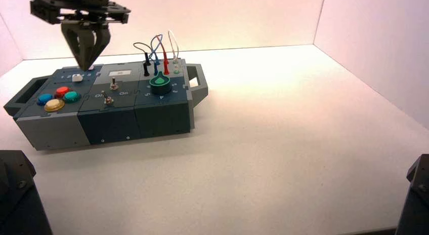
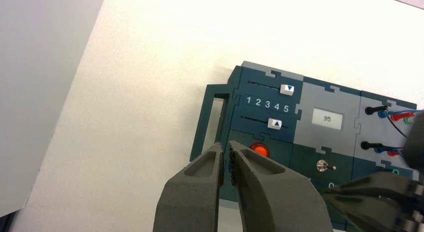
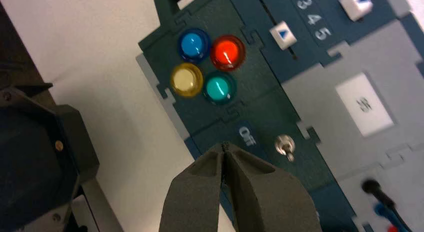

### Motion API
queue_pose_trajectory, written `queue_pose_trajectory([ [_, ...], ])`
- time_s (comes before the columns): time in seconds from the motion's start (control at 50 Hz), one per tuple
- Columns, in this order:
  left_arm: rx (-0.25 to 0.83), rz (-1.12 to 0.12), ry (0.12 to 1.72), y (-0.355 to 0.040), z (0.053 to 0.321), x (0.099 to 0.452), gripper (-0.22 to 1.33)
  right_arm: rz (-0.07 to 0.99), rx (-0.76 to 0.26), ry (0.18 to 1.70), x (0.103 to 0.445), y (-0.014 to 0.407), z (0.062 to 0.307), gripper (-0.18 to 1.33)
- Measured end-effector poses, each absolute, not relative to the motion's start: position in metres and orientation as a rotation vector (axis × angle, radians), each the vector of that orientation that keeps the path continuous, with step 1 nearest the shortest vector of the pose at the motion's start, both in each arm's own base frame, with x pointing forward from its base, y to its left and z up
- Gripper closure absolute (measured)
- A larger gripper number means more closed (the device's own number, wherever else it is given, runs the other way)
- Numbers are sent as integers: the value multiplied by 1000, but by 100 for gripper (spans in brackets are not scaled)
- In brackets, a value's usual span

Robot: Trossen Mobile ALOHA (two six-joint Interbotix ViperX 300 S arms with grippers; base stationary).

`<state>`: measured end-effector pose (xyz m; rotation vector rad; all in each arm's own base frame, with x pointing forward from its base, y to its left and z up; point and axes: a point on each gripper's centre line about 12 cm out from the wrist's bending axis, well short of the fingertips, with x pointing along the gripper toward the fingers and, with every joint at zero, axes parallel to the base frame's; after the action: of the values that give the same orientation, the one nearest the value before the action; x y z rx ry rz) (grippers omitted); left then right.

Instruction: Push the green button with the right gripper.

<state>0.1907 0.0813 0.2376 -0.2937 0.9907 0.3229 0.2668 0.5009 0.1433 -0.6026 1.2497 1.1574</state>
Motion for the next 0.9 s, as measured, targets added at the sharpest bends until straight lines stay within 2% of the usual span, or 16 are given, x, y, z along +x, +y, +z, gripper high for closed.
queue_pose_trajectory([
  [0.28,-296,323,992,81,237,191,100,1195,-605,1273,266,522,133,129],
  [0.44,-297,323,990,81,237,191,100,1193,-596,1276,268,530,130,129],
  [0.72,-298,324,988,81,238,191,100,1177,-622,1321,272,535,109,129],
  [0.9,-298,324,986,81,238,191,100,1173,-644,1321,275,537,108,129],
])
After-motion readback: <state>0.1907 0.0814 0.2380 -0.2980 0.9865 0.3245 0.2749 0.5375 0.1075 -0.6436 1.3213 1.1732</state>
